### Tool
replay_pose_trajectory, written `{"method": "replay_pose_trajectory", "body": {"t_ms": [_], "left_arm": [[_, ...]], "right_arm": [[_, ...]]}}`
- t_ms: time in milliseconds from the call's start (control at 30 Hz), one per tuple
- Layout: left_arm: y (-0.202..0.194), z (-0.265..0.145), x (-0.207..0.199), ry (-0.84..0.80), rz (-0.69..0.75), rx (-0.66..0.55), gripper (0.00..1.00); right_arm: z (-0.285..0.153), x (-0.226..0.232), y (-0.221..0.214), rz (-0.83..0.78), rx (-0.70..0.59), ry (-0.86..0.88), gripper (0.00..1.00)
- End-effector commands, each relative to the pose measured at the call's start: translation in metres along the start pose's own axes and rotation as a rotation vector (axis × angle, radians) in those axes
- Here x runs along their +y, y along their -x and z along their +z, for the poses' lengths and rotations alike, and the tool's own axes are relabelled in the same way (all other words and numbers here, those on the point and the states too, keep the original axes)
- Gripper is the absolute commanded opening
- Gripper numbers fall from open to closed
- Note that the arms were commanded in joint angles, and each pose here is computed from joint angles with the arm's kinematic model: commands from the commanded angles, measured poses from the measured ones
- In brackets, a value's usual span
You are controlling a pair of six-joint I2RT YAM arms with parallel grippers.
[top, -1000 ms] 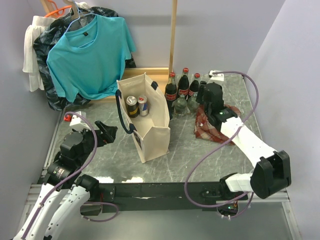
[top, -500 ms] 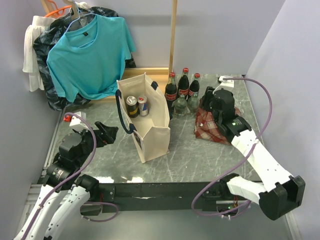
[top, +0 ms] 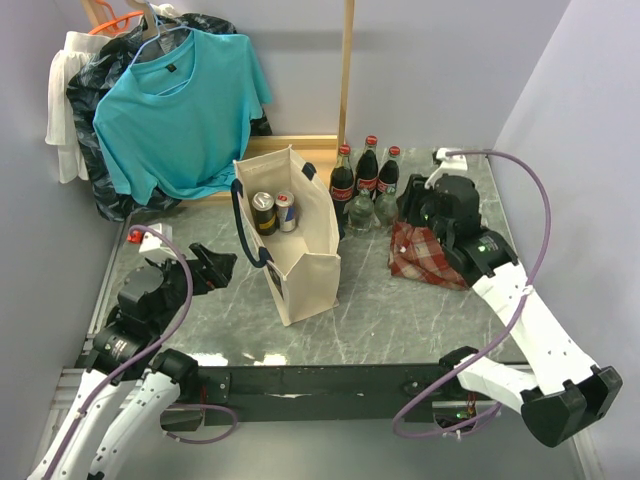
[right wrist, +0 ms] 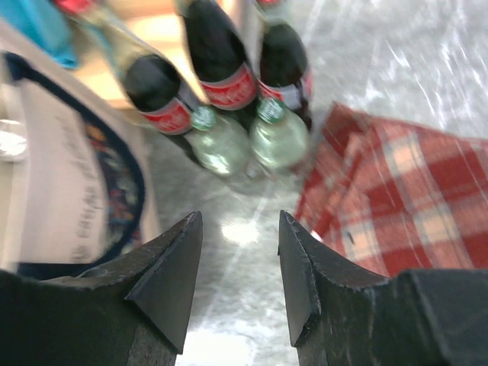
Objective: Take the beverage out of the canvas bag
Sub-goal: Take out the drink from the canvas bag.
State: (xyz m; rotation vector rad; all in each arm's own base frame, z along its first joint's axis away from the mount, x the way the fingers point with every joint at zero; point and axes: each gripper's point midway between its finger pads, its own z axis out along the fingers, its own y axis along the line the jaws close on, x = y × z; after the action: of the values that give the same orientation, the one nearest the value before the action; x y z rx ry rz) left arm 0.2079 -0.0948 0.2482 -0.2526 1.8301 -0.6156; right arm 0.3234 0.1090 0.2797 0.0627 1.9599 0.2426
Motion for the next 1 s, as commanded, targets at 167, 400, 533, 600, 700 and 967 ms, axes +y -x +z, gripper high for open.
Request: {"method": "replay_pose_trajectory", "body": {"t_ms": [167,400,533,600,700,967], "left_arm": [[0.010,0.004,-0.003,0.007,0.003,-0.026,0.96],[0.011,0.005,0.002,0.032,0.000,-0.035,0.96],[0.010,0.007,0.003,0.040,0.003,-0.027,0.96],[0.010,0.007,0.003,0.044,0.002,-0.026,0.96],[0.008,0.009,0.004,0.048,0.004,-0.020,0.96],[0.008,0.009,0.003,0.042,0.009,-0.015,0.96]], "right_arm": [[-0.006,0.056,0.056,-0.065,-0.025,0.162,0.52],[-0.007,0.117,0.079,-0.161,-0.034,0.270,0.53],[-0.003,0.151,0.087,-0.182,-0.046,0.342,0.53],[0.001,0.171,0.088,-0.194,-0.039,0.381,0.53],[0.005,0.202,0.073,-0.231,0.014,0.454,0.52],[0.028,0.259,0.005,-0.310,0.155,0.559,0.50]]}}
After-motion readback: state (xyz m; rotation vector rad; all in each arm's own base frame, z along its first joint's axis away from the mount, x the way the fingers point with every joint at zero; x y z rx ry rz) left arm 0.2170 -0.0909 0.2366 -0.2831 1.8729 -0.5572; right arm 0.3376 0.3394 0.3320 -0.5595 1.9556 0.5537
